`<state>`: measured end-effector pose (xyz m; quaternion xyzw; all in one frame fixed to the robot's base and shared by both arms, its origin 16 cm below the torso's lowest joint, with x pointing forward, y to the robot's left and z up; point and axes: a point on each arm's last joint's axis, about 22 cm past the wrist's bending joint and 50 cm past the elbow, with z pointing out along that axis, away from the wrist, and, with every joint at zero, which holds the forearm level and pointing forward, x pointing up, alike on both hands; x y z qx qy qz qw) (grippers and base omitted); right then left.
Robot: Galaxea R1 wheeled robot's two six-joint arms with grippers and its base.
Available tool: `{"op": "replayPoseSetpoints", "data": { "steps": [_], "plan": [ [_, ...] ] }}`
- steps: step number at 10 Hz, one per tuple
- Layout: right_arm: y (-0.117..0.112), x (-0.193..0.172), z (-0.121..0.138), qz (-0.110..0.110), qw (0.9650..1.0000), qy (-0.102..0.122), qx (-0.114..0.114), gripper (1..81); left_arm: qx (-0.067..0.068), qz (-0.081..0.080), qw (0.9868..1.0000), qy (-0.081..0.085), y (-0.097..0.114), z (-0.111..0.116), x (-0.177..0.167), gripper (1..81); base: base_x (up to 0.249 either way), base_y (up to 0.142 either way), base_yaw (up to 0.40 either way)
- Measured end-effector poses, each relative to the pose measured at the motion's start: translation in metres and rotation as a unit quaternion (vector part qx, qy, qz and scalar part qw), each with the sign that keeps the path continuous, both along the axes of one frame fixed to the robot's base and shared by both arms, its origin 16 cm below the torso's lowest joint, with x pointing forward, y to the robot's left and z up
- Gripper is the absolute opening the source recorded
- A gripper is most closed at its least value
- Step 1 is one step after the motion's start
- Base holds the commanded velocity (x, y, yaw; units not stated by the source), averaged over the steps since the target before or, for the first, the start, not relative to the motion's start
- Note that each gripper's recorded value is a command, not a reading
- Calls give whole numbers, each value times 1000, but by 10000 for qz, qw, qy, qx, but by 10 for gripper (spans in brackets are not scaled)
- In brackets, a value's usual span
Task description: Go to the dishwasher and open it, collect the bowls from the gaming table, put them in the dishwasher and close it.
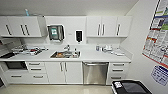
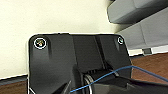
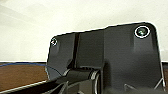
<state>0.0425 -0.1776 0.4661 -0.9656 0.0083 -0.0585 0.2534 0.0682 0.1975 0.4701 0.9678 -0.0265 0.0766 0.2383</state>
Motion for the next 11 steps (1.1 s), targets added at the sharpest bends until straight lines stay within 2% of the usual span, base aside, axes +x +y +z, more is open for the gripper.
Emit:
{"op": "replayPoseSetpoints", "data": {
  "steps": [11],
  "plan": [
    [5,-2,2,5,10000,9,47,811,-32,-28,10000,-39,-3,2,1,811,82,0,0]
  ]
}}
